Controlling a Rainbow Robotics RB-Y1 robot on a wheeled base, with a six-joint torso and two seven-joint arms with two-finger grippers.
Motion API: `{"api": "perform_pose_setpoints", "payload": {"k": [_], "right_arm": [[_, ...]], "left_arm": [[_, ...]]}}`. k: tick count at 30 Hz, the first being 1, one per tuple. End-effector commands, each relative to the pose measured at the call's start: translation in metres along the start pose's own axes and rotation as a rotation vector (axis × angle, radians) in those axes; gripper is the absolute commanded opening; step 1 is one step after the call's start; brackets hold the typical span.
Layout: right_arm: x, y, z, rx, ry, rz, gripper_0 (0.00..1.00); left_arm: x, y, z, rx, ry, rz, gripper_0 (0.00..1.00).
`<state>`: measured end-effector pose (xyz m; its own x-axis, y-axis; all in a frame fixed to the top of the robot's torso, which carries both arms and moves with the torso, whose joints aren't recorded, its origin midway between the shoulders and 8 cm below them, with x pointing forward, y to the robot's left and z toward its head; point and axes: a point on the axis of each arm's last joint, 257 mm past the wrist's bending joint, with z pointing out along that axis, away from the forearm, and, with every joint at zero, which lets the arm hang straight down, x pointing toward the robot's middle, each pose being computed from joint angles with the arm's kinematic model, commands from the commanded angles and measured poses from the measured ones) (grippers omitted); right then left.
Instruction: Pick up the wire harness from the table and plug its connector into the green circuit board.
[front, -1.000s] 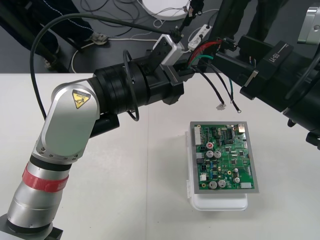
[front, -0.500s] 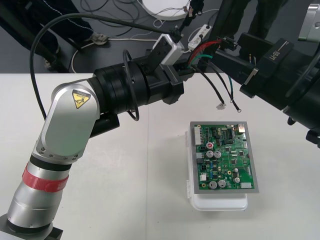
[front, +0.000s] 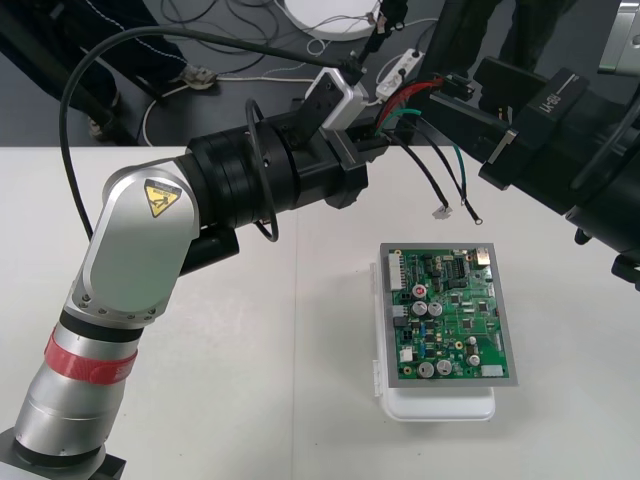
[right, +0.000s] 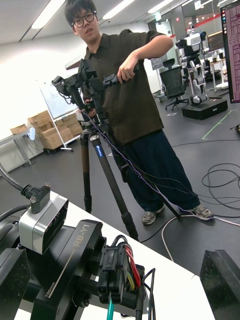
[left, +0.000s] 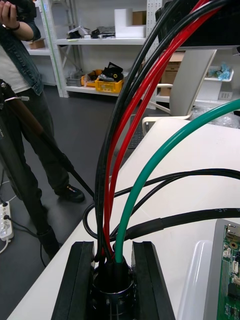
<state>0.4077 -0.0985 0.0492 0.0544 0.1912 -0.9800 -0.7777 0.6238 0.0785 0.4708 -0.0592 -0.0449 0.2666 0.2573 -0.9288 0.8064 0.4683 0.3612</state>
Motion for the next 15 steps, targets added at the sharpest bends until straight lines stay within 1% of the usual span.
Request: {"api": "perform_pose_setpoints", "payload": {"k": [1, 8, 9, 10, 11, 15], "right_arm": [[-0.0259, 0.0042, 0.0039, -0.014, -0.035, -0.028, 1.0], [-0.0243, 0.0041, 0.0039, -0.014, -0.032, -0.029, 1.0], [-0.0241, 0.0033, 0.0038, -0.013, -0.032, -0.029, 0.8], [-0.0241, 0.0045, 0.0039, -0.016, -0.032, -0.029, 0.31], [-0.0235, 0.0031, 0.0036, -0.012, -0.031, -0.028, 0.0], [-0.0237, 0.0029, 0.0038, -0.013, -0.031, -0.03, 0.0]], "left_arm": [[-0.0354, 0.0054, 0.0051, -0.019, -0.081, -0.044, 0.0], [-0.0361, 0.0063, 0.005, -0.023, -0.084, -0.044, 0.0], [-0.0361, 0.0063, 0.005, -0.023, -0.084, -0.044, 0.0], [-0.0368, 0.0062, 0.0048, -0.023, -0.085, -0.043, 0.0], [-0.0364, 0.0066, 0.0049, -0.024, -0.085, -0.044, 0.0], [-0.037, 0.0072, 0.0045, -0.025, -0.086, -0.043, 0.0]]}}
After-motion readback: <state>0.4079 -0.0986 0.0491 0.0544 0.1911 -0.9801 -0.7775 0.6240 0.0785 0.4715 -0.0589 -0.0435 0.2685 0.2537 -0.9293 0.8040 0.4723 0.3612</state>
